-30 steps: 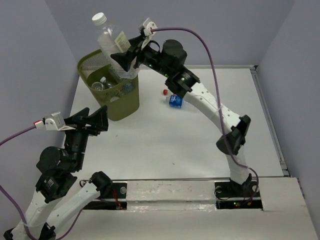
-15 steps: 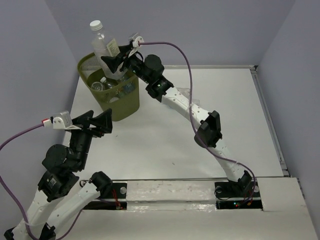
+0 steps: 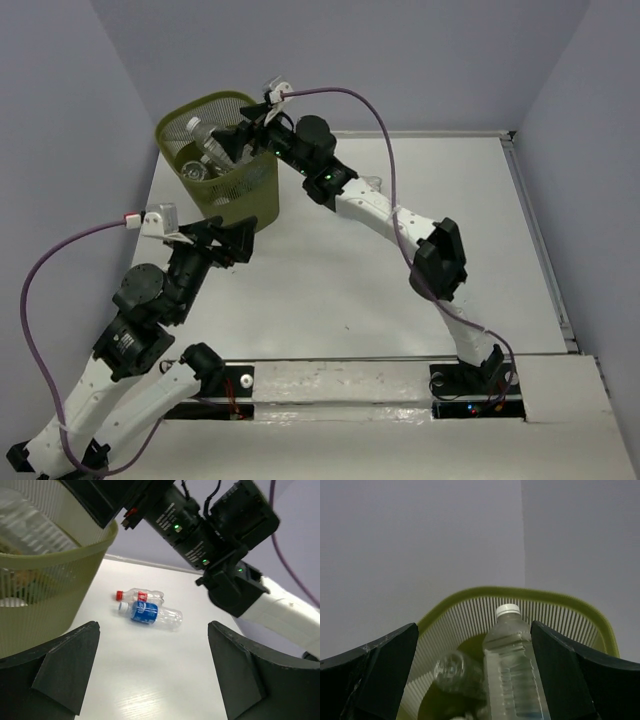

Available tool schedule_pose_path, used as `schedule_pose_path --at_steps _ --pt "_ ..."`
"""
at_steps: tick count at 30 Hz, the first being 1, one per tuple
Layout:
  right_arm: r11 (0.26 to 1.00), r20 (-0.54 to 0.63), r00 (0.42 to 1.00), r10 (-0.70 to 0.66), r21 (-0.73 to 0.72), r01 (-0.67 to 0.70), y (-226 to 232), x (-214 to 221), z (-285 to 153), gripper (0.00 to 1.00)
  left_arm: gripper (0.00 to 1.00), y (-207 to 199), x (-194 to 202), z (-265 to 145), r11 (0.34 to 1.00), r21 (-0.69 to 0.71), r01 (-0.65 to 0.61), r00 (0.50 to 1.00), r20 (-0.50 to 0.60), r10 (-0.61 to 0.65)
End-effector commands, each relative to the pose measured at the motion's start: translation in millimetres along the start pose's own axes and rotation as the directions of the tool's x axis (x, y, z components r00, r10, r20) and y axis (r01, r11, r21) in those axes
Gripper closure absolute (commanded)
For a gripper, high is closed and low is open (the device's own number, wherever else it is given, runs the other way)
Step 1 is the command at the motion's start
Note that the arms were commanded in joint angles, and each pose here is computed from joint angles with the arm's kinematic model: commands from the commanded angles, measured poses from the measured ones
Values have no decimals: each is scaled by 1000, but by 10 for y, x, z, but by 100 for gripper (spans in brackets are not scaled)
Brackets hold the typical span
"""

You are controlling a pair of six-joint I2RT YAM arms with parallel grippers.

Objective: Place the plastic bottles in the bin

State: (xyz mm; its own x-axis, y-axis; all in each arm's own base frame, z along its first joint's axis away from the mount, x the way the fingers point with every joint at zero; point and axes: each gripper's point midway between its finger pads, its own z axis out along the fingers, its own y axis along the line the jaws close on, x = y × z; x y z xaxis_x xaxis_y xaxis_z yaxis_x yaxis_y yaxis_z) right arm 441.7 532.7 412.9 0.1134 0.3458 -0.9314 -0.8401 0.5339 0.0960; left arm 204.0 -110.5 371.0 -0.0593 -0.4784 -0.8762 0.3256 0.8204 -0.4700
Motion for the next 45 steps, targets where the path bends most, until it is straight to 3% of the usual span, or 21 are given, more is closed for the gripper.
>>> schedule_pose_path --at_steps 1,5,6,8,10,12,16,18,19,20,29,39,45 --pt "999 165 986 31 38 -38 -266 -1277 -520 2 1 -335 35 161 990 113 84 996 -45 -79" --pt "982 95 990 105 147 -118 -770 -1181 -1300 6 1 -499 557 512 983 137 124 975 -200 -95" --pt "965 19 988 154 210 -154 -932 -782 -1553 7 1 -557 688 567 977 155 143 965 -239 -104" --pt "928 26 985 171 333 -169 -1272 -879 -1995 10 1 -608 967 761 972 135 193 945 -293 -148" --pt "878 -39 977 211 446 -172 -1527 -558 -2401 12 1 -624 1177 882 969 109 224 927 -330 -177" --pt "834 -65 975 212 532 -146 -1766 -541 -2757 14 1 -631 1446 1071 966 56 252 907 -363 -216" --pt "708 -137 951 275 698 -104 -2260 -217 -3376 26 1 -611 1775 1398 952 -45 303 879 -372 -297" --pt "658 -139 937 319 745 -113 -2482 -88 -3641 44 1 -592 1977 1605 948 -98 303 874 -368 -317" --pt "667 -153 927 342 734 -125 -2489 -26 -3669 50 1 -649 1949 1717 936 -109 334 868 -352 -351" --pt "661 -165 919 358 740 -125 -2525 35 -3713 50 1 -572 2187 1810 938 -153 312 860 -374 -347" --pt "682 -274 871 408 726 -91 -2720 416 -3824 44 1 -210 2886 2493 833 -428 350 827 -277 -489" --pt "729 -340 835 434 677 -103 -2792 648 -3736 35 1 151 3175 2868 734 -566 376 799 -203 -566" --pt "747 -364 808 463 651 -135 -2765 810 -3708 35 1 271 3278 2999 725 -581 369 799 -200 -566"
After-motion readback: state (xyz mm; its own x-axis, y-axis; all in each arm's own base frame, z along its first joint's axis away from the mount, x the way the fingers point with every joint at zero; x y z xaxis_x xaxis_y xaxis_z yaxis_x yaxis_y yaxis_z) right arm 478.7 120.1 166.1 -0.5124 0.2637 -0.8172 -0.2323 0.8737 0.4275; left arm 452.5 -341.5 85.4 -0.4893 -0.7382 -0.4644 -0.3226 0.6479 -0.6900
